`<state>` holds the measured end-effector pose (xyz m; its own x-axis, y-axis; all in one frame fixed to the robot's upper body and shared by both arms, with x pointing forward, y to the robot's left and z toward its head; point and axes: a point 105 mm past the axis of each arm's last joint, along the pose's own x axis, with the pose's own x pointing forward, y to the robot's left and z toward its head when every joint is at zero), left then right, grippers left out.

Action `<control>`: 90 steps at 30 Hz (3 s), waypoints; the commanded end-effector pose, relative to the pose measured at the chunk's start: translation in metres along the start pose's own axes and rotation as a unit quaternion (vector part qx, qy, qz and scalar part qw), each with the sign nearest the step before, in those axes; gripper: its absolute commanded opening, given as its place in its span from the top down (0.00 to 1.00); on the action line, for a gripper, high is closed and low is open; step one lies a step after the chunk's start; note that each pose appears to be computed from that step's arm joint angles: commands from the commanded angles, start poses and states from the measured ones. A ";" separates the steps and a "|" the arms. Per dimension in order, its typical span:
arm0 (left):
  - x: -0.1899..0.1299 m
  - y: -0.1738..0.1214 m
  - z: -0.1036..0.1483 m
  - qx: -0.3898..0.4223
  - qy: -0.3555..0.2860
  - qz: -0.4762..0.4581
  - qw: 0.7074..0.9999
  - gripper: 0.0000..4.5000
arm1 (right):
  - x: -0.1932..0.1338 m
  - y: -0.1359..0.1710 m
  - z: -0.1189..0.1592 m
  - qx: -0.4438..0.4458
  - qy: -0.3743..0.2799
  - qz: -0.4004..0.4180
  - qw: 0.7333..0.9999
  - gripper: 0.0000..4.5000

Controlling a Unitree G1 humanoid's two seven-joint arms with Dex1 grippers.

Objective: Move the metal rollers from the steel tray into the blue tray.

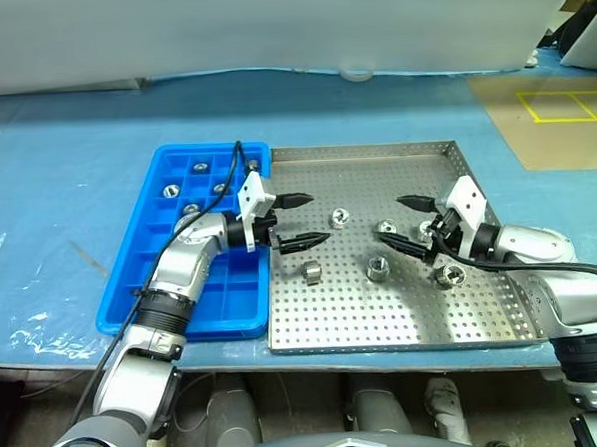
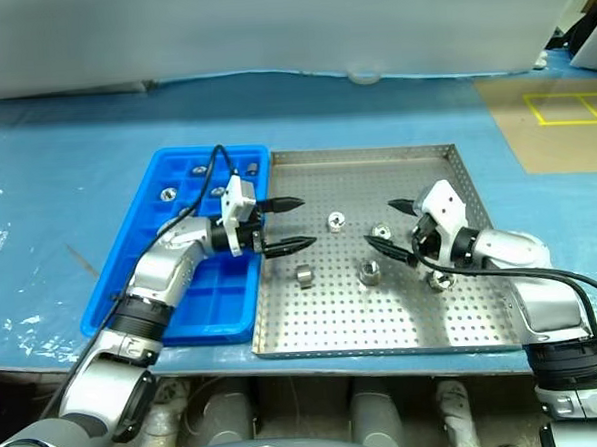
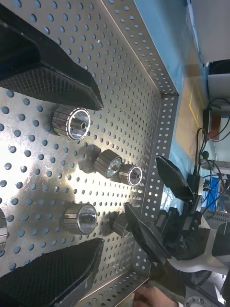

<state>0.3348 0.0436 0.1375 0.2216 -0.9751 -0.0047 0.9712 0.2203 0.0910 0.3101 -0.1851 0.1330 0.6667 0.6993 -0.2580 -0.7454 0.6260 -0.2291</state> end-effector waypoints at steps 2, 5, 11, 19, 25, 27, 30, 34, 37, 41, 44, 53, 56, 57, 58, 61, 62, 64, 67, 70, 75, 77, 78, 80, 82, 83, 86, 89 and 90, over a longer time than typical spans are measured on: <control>0.001 -0.002 0.006 0.022 0.002 -0.005 1.000 0.00 | -0.001 -0.001 0.005 -0.021 -0.009 -0.003 1.000 0.01; 0.002 -0.003 0.007 0.019 -0.002 -0.007 1.000 0.00 | -0.001 -0.001 0.003 -0.022 -0.006 -0.003 1.000 0.01; 0.002 -0.003 0.005 0.021 0.004 -0.007 1.000 0.00 | -0.004 -0.002 -0.004 -0.023 0.001 -0.006 1.000 0.01; 0.003 -0.005 0.004 0.017 0.005 -0.006 1.000 0.00 | -0.005 -0.001 -0.013 -0.026 0.008 -0.003 1.000 0.01; 0.007 -0.005 0.004 0.017 0.007 -0.014 1.000 0.00 | -0.006 -0.001 -0.011 -0.027 0.009 -0.005 1.000 0.01; 0.009 -0.005 0.005 0.017 0.008 -0.021 1.000 0.00 | -0.007 -0.002 -0.010 -0.026 0.009 -0.010 1.000 0.01; 0.012 -0.005 0.006 0.015 0.012 -0.029 0.999 0.00 | -0.009 0.000 -0.010 -0.021 0.010 -0.013 1.000 0.01; 0.014 -0.003 0.007 0.015 0.029 -0.048 0.998 0.00 | -0.009 0.001 -0.010 -0.018 0.014 -0.017 1.000 0.01; 0.014 -0.009 -0.001 0.026 0.074 -0.089 0.993 0.00 | -0.009 0.001 -0.011 -0.021 0.022 -0.021 0.999 0.01; 0.012 -0.018 -0.011 0.020 0.139 -0.150 0.979 0.00 | -0.009 0.001 -0.011 -0.022 0.027 -0.025 0.999 0.01; 0.008 -0.024 -0.019 0.016 0.199 -0.190 0.961 0.00 | -0.008 0.003 -0.011 -0.024 0.030 -0.024 0.999 0.01; 0.011 -0.027 -0.037 0.059 0.313 -0.255 0.913 0.00 | -0.004 0.009 -0.009 -0.025 0.032 -0.023 0.999 0.01; 0.013 -0.025 -0.046 0.089 0.345 -0.268 0.895 0.04 | -0.003 0.011 -0.008 -0.026 0.030 -0.024 0.999 0.00; 0.014 -0.025 -0.048 0.097 0.350 -0.271 0.891 0.09 | -0.002 0.011 -0.008 -0.026 0.029 -0.025 0.999 0.00; 0.015 -0.025 -0.049 0.108 0.353 -0.276 0.887 0.13 | -0.002 0.012 -0.008 -0.027 0.029 -0.026 0.999 0.00; 0.018 -0.026 -0.054 0.139 0.359 -0.293 0.875 0.35 | -0.002 0.011 -0.007 -0.027 0.027 -0.029 0.999 0.00; 0.017 -0.027 -0.057 0.147 0.363 -0.298 0.871 0.42 | -0.002 0.012 -0.006 -0.027 0.026 -0.030 0.999 0.00; 0.014 -0.027 -0.060 0.158 0.368 -0.307 0.863 0.56 | -0.001 0.012 -0.005 -0.026 0.023 -0.029 0.999 0.00; 0.017 -0.023 -0.059 0.189 0.352 -0.292 0.869 0.58 | 0.001 0.012 -0.002 -0.025 0.015 -0.030 0.999 0.00; 0.036 -0.023 -0.035 0.161 0.250 -0.241 0.924 0.58 | 0.002 0.012 -0.001 -0.027 0.014 -0.029 0.999 0.00; 0.045 0.000 0.014 0.093 0.074 -0.072 0.990 0.58 | 0.009 0.009 0.004 -0.027 -0.003 -0.027 0.999 0.00; 0.037 0.015 0.026 0.087 0.030 0.014 0.996 0.58 | 0.015 0.007 0.010 -0.028 -0.019 -0.024 0.999 0.00; 0.032 0.020 0.030 0.080 0.012 0.051 0.995 0.58 | 0.018 0.006 0.013 -0.029 -0.025 -0.020 0.999 0.00; 0.011 0.032 0.037 0.062 -0.036 0.150 0.986 0.58 | 0.029 0.005 0.021 -0.031 -0.044 -0.006 0.999 0.00; -0.011 0.037 0.036 0.054 -0.055 0.229 0.970 0.58 | 0.041 0.003 0.029 -0.032 -0.061 0.007 0.998 0.00; -0.018 0.037 0.034 0.052 -0.057 0.255 0.964 0.58 | 0.045 0.002 0.032 -0.033 -0.067 0.011 0.997 0.00; -0.042 0.039 0.030 0.047 -0.061 0.335 0.939 0.58 | 0.060 0.000 0.040 -0.040 -0.083 0.032 0.995 0.00; -0.069 0.039 0.027 0.052 -0.063 0.416 0.906 0.58 | 0.075 0.003 0.045 -0.050 -0.090 0.059 0.993 0.00; -0.076 0.039 0.027 0.054 -0.064 0.436 0.896 0.58 | 0.079 0.003 0.046 -0.054 -0.092 0.065 0.992 0.00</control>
<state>0.3573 0.1150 0.1488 0.8548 -0.4951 0.1555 0.4892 0.8687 0.0771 0.3592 -0.1158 0.1468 0.5662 0.8116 -0.1438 -0.8115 0.5184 -0.2697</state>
